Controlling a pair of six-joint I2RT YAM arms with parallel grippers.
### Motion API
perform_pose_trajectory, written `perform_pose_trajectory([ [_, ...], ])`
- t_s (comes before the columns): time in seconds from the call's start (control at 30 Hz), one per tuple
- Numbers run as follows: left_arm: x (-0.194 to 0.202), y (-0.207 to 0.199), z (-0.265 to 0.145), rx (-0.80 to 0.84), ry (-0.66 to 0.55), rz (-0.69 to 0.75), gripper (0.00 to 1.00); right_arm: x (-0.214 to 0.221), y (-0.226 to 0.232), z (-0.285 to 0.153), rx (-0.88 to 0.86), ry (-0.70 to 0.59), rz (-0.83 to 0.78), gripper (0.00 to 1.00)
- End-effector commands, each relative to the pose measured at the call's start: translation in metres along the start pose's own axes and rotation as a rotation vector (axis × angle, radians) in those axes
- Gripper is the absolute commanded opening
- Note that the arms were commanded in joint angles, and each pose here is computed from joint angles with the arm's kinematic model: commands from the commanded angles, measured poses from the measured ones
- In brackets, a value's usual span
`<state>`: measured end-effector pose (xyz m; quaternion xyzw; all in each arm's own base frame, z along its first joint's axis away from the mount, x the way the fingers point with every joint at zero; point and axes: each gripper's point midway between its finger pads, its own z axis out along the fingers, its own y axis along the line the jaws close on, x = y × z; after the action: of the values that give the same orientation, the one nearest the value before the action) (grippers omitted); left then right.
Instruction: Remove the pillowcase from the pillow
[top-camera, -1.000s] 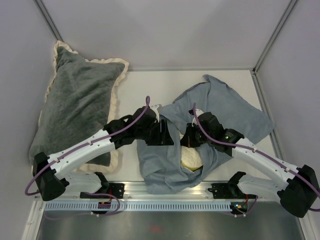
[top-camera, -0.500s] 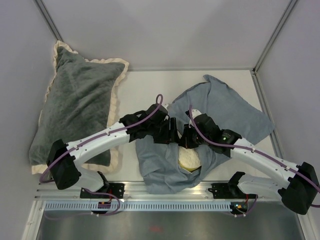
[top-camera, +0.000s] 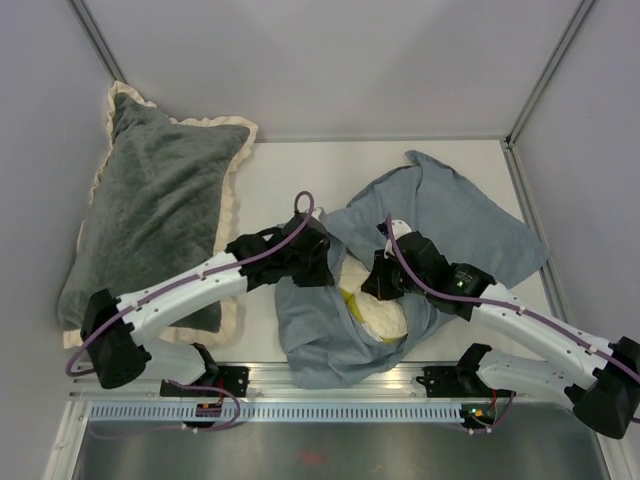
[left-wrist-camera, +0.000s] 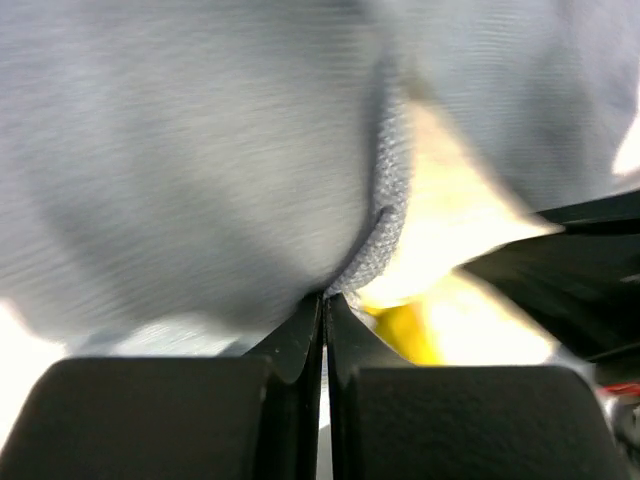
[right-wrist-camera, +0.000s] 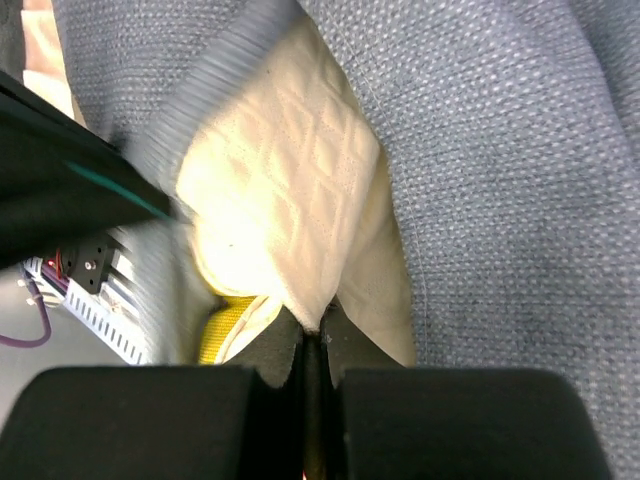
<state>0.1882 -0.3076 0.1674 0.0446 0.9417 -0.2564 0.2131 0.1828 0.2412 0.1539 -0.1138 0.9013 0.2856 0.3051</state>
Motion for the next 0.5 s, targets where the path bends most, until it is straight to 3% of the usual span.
perform_pose_trajectory([
  [0.0, -0.007, 0.062, -0.024, -0.195, -0.134, -0.064, 0.02, -0.021, 0.010, -0.028, -0.022, -0.091, -0.015, 0.00],
  [0.2, -0.022, 0.117, -0.050, -0.242, -0.282, -0.215, 0.02, -0.003, 0.003, -0.049, -0.028, -0.063, -0.023, 0.00],
  [0.33, -0.032, 0.156, -0.035, -0.242, -0.231, -0.284, 0.02, 0.003, 0.004, -0.074, -0.054, -0.066, -0.025, 0.00],
  [0.47, -0.051, 0.165, -0.024, -0.217, -0.227, -0.297, 0.02, 0.008, 0.010, -0.088, -0.098, -0.055, -0.029, 0.00],
])
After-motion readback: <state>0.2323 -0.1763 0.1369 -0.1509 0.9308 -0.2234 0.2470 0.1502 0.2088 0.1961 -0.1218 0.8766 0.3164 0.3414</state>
